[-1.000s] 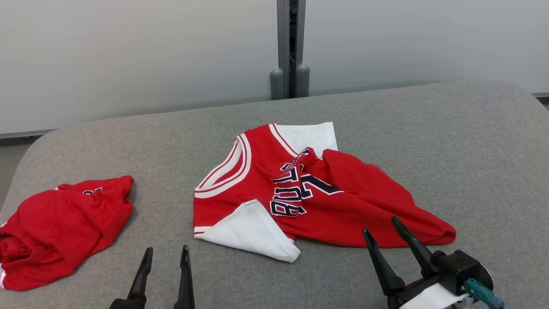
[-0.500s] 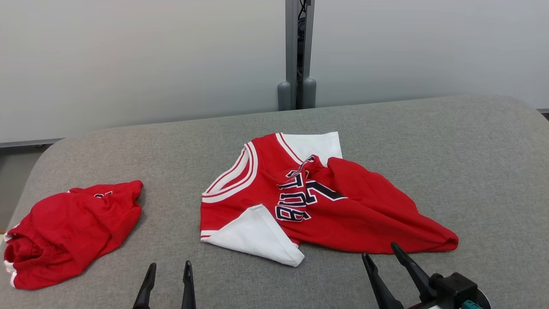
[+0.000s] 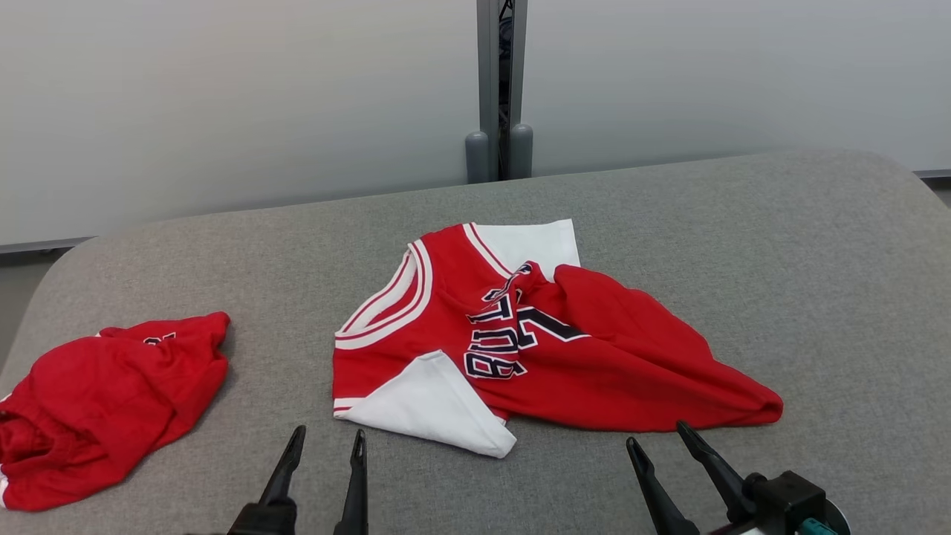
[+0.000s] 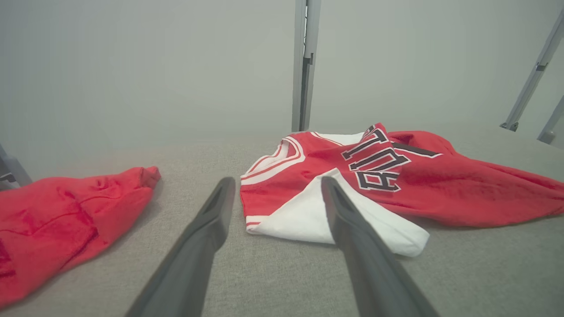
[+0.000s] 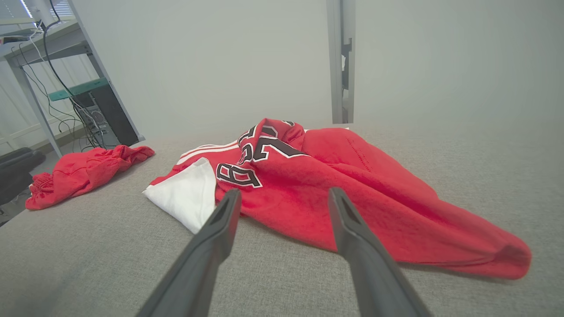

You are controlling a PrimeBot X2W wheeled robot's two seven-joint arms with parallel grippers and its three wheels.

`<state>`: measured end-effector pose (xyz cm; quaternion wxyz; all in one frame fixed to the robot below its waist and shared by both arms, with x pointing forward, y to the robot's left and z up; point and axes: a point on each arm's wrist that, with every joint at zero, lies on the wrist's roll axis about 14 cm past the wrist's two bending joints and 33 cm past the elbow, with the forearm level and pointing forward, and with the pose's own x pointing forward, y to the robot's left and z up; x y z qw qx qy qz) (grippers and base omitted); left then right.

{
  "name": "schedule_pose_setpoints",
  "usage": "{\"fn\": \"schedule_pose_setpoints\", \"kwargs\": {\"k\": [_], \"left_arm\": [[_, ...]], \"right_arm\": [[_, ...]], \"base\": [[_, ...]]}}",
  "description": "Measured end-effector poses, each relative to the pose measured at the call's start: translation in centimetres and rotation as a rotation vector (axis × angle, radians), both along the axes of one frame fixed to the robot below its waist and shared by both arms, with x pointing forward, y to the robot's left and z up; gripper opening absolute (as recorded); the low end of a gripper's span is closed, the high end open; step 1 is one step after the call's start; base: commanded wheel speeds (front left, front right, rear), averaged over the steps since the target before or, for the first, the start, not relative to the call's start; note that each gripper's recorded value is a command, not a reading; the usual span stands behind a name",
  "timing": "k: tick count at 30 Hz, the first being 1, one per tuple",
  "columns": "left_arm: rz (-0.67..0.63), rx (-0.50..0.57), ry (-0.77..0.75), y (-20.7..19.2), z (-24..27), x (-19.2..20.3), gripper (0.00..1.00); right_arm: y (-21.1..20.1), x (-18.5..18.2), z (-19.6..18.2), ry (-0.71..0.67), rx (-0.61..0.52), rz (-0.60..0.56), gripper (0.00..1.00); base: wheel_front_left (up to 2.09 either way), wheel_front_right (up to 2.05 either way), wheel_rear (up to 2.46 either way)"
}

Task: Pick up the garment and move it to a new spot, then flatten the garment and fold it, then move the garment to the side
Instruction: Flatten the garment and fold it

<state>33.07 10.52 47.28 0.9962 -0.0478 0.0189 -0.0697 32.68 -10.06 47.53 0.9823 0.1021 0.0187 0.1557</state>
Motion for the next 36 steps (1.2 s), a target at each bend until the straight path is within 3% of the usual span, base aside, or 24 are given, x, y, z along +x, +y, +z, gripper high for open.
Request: {"fn": "schedule_pose_setpoints", "kwargs": {"k": [8, 12, 18, 26, 36], "left_arm": [[-0.159, 0.057, -0.047, -3.5, 0.9, 4.1, 1.00], [-0.303, 0.128, -0.014, -6.4, -0.8, 5.7, 1.00], [-0.406, 0.224, 0.025, -8.5, -2.7, 7.8, 1.00], [-0.490, 0.338, 0.071, -10.0, -5.0, 9.3, 1.00], [-0.494, 0.367, 0.140, -9.9, -7.1, 9.9, 1.00]], "right_arm": [[-0.6, 0.3, -0.5, 0.018, -0.005, -0.012, 1.00], [-1.5, 0.9, -0.9, 0.033, -0.008, -0.034, 1.00], [-2.3, 1.7, -1.6, 0.056, -0.010, -0.060, 1.00], [-2.9, 2.2, -2.2, 0.077, -0.009, -0.079, 1.00], [-3.4, 2.6, -2.3, 0.083, -0.010, -0.092, 1.00]], "base": [[0.00, 0.00, 0.00], [0.00, 0.00, 0.00], [0.00, 0.00, 0.00], [0.00, 0.00, 0.00], [0.00, 0.00, 0.00]]}}
